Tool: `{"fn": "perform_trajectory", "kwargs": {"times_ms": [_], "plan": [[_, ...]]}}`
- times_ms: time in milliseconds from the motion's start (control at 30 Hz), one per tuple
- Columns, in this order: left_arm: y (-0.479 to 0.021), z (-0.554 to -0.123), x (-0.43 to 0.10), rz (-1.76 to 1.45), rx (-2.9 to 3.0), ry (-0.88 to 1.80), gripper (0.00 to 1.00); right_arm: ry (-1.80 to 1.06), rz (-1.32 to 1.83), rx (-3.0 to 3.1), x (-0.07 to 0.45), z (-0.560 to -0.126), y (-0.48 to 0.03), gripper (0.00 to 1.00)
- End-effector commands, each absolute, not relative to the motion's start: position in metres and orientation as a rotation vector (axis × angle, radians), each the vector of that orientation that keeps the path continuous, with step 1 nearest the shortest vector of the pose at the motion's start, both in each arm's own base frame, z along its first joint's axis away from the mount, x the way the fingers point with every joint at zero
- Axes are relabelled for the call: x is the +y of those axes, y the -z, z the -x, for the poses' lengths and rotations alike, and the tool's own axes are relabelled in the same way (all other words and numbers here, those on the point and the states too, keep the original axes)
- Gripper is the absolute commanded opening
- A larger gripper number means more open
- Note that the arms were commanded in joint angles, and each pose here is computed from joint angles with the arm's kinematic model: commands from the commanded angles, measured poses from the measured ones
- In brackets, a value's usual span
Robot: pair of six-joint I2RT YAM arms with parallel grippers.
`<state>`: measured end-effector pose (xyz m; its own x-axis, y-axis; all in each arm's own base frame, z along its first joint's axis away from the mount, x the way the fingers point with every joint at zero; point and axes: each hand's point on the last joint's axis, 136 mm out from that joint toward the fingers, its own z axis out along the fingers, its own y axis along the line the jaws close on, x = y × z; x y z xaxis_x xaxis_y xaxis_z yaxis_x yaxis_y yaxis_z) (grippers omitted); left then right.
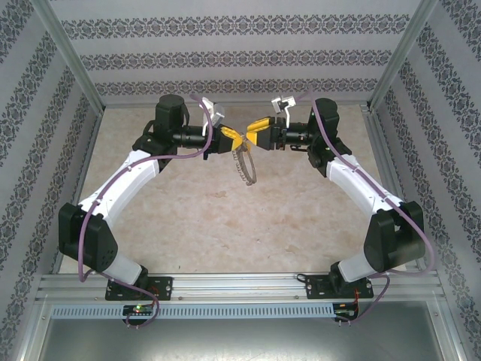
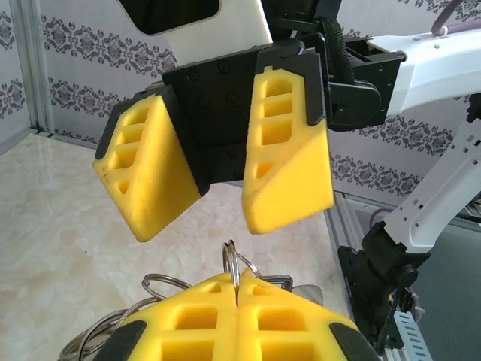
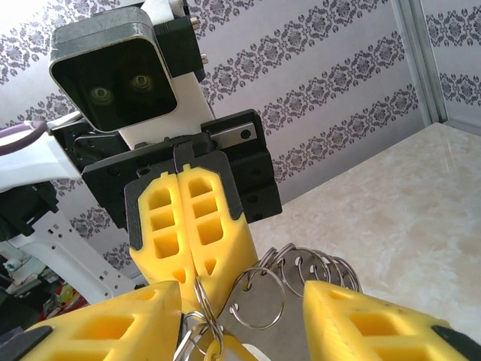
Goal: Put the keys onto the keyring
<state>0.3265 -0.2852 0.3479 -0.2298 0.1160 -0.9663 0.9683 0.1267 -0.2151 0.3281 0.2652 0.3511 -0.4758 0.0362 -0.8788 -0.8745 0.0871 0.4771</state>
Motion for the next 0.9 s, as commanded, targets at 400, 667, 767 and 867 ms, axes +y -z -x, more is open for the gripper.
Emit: {"fn": "perform_trajectory", "kwargs": {"times_ms": [400, 667, 767, 867], "plan": [[-0.363, -0.327, -0.285, -1.141, 1.457, 1.222, 0.0, -1.382, 0.712, 1.622, 0.258, -0.329, -0.349, 0.57], [-0.359, -0.33, -0.286, -1.139, 1.475, 1.213, 0.0, -1.205, 0.547, 1.731, 0.238, -0.316, -0.341, 0.44], [-0.358, -0.332, -0.285, -1.139, 1.48, 1.209, 0.0, -1.206, 0.547, 1.757, 0.242, -0.311, -0.34, 0.41], [-0.358, -0.334, -0.286, -1.137, 1.479, 1.205, 0.0, -1.211, 0.566, 1.782, 0.25, -0.308, -0.34, 0.4]]}}
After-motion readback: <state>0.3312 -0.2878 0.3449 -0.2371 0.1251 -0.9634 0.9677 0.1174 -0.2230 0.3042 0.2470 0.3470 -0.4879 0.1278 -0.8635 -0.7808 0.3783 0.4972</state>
